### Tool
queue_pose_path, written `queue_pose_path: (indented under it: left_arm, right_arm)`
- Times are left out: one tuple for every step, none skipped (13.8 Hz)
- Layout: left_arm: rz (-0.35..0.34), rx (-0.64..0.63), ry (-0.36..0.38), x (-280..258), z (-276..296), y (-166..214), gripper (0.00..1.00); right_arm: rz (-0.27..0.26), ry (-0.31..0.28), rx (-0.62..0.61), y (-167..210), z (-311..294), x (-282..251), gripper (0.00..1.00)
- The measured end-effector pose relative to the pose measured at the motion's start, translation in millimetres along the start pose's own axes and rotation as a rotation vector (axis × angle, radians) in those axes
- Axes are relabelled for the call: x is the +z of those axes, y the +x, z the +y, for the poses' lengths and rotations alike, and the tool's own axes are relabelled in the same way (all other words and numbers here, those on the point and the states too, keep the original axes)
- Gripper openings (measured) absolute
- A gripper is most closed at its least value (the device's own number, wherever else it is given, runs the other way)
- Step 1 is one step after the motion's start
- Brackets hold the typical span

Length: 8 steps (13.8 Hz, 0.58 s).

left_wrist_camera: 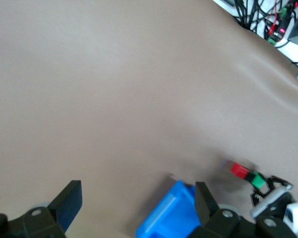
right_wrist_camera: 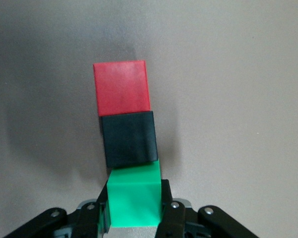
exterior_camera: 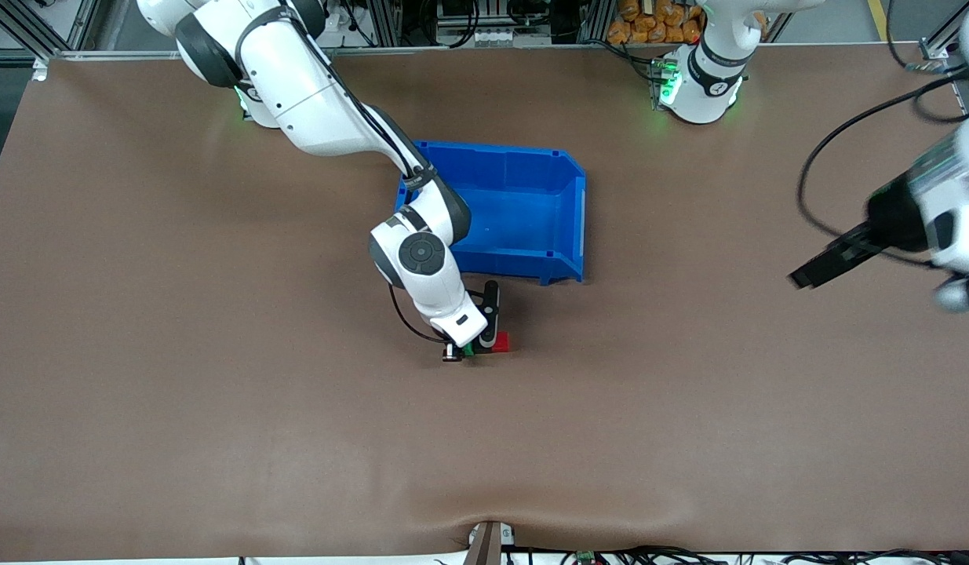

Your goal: Attach green and red cubes to black cube

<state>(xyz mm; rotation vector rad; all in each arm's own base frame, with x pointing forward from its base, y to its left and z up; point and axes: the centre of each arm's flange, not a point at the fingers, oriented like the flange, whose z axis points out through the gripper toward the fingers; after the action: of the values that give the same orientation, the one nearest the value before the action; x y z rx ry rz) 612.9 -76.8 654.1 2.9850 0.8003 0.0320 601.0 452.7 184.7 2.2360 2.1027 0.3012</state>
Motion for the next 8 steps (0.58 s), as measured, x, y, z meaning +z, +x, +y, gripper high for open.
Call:
queue_pose_path:
  left_arm:
    - [0.006,0.031,0.001,-9.6,-15.7,2.3,1.0]
    - [0.012,0.074,0.003,-16.5,-29.6,3.6,1.0]
    - [0.015,0.118,0.01,-20.7,-42.6,3.6,1.0]
    - [0.012,0.158,0.021,-22.4,-55.9,1.7,1.0]
    - [0.005,0.184,0.031,-22.4,-68.0,-3.1,1.0]
    - [-0.002,0.196,0.039,-21.9,-78.2,-11.4,1.0]
    - [-0.005,0.201,0.045,-21.4,-85.7,-22.0,1.0]
    - [-0.006,0.205,0.05,-21.0,-90.9,-32.6,1.0]
  right_arm:
    - [-0.003,0.004,0.0,-0.9,-1.3,3.8,0.56]
    - [-0.001,0.0,0.0,-1.3,-0.9,5.6,0.67]
    - [-0.002,-0.001,0.001,-1.9,-0.3,5.7,0.76]
    - [-0.004,0.001,0.001,-2.0,-0.6,6.1,0.88]
    - [-0.004,0.001,0.003,-1.9,-0.3,5.7,0.96]
    - [-0.003,-0.004,0.009,-2.3,1.9,4.2,1.0]
    - [-0.003,-0.011,0.019,-3.7,6.5,0.8,1.0]
    - [-0.007,-0.014,0.038,-6.7,12.6,-4.0,1.0]
